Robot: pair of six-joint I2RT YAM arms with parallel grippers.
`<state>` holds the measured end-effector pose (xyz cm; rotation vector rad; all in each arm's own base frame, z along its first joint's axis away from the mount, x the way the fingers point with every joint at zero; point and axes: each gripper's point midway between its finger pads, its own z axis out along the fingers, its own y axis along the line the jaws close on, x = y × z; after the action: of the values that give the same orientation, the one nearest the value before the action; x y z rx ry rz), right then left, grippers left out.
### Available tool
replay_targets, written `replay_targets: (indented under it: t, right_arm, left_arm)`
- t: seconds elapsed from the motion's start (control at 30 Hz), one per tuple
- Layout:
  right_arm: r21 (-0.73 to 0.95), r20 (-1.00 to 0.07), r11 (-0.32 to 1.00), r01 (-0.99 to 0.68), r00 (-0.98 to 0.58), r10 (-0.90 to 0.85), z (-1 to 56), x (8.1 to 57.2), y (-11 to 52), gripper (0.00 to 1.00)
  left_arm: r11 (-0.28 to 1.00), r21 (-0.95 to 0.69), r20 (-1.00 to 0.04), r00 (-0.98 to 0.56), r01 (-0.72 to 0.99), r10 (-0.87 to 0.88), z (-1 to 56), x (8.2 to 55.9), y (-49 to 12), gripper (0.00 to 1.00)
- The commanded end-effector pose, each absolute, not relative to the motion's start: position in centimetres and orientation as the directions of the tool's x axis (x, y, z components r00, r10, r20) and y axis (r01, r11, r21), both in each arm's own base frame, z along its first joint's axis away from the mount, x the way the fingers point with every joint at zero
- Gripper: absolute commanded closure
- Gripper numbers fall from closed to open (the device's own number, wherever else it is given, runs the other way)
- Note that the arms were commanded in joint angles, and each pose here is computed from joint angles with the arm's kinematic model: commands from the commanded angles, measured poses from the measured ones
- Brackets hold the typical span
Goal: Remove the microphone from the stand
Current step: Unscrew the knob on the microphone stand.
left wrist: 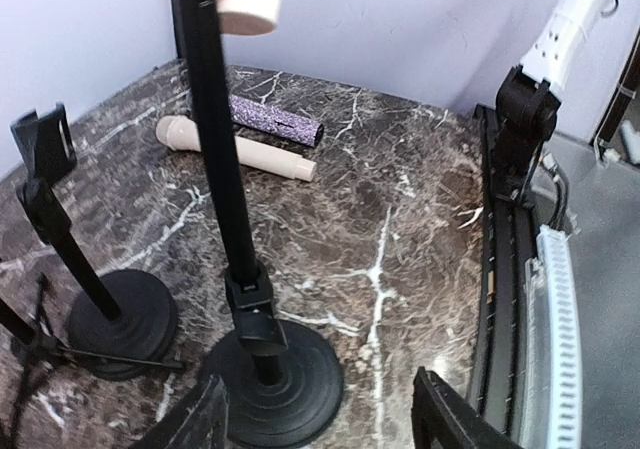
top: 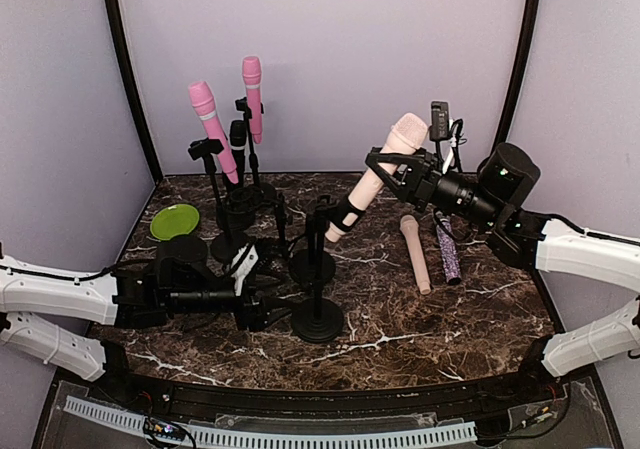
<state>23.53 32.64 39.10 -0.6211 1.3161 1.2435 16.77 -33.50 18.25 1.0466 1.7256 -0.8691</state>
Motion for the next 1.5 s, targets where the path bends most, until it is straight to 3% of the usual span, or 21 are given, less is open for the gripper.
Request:
replay_targets:
  t: [0.0,0.17,0.4,0.73,1.03,1.47]
  right_arm:
    - [0.278,-0.931,0.321,-0.905,-0.172,0.322,39.6,23.7,32.1,0.76]
    - [0.274,-0.932,0.320,-0.907,-0.169,0.321,39.7,23.6,32.1,0.76]
    - [0.269,-0.932,0.318,-0.909,-0.163,0.323,39.9,23.4,31.9,0.76]
    - [0.265,-0.930,0.316,-0.911,-0.155,0.334,40.3,23.0,31.5,0.75]
    - [0.265,-0.929,0.311,-0.913,-0.155,0.336,40.5,23.0,31.6,0.75]
    - [0.264,-0.928,0.300,-0.917,-0.156,0.340,40.8,23.0,31.8,0.75]
  left_arm:
    - [0.416,0.260,-0.921,0.094,0.871,0.378,19.3,17.8,-33.1,0.35]
    - [0.378,0.501,-0.820,0.286,0.778,0.496,19.0,17.5,-34.2,0.33]
    - [0.296,0.677,-0.678,0.415,0.674,0.606,18.3,17.6,-35.9,0.37]
    - [0.322,0.726,-0.633,0.408,0.607,0.658,18.0,19.3,-36.6,0.38]
    - [0.328,0.756,-0.602,0.404,0.566,0.689,17.9,20.3,-37.1,0.56]
    - [0.329,0.760,-0.587,0.373,0.561,0.719,16.9,20.9,-37.0,0.68]
